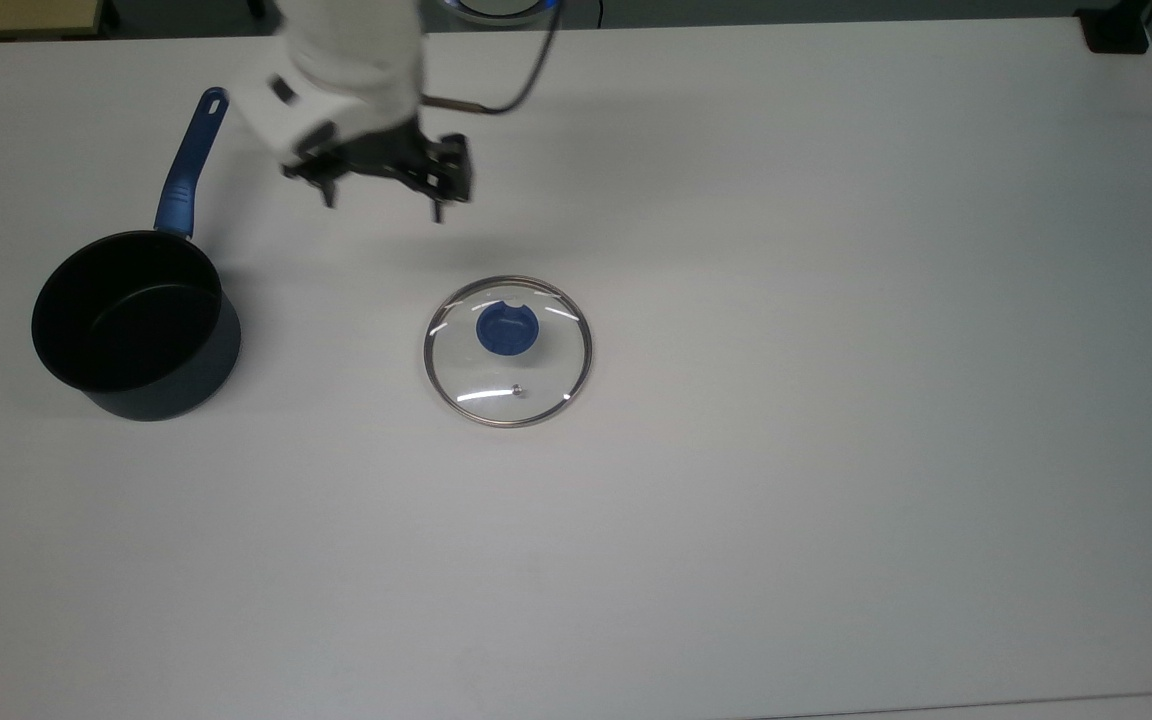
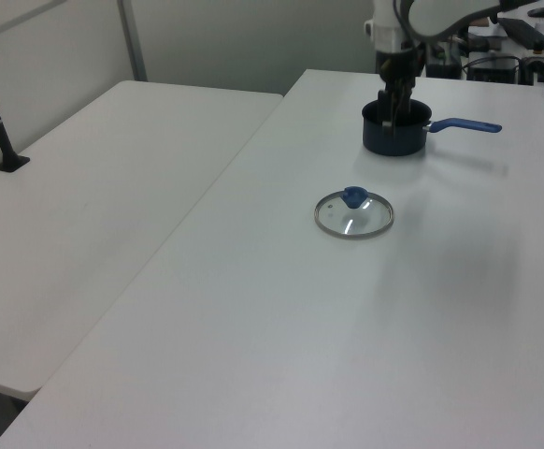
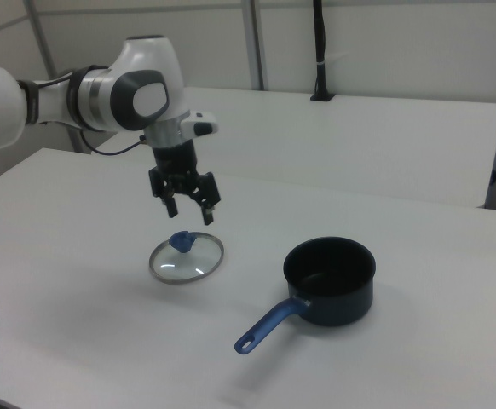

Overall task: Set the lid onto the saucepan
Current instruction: 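Lower the gripper onto the lid's blue knob and close on it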

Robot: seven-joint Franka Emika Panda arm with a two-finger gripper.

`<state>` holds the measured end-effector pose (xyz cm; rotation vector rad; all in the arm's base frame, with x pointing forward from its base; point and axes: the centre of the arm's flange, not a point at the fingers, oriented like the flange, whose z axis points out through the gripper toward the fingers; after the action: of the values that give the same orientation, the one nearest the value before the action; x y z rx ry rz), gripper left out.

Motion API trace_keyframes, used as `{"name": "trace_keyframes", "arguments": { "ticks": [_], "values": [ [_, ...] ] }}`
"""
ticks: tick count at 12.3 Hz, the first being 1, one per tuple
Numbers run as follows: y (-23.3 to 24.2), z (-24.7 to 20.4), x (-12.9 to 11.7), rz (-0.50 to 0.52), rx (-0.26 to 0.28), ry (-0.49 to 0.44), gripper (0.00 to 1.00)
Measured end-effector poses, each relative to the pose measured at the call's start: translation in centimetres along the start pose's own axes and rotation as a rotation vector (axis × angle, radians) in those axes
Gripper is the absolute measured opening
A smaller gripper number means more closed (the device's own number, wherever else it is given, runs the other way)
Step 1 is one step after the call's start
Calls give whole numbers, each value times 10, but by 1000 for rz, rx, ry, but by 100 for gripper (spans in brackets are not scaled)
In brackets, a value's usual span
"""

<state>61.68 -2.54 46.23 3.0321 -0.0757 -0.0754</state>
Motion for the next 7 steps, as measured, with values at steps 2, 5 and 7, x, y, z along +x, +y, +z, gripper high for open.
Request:
{"name": "trace_keyframes", "arguments": {
  "ticks": [2,5,7],
  "values": [
    [-34,16,9,-10,44,5,100],
    [-69,42,23,43,68,32,100],
    [-83,65,32,68,75,49,100]
  ]
}}
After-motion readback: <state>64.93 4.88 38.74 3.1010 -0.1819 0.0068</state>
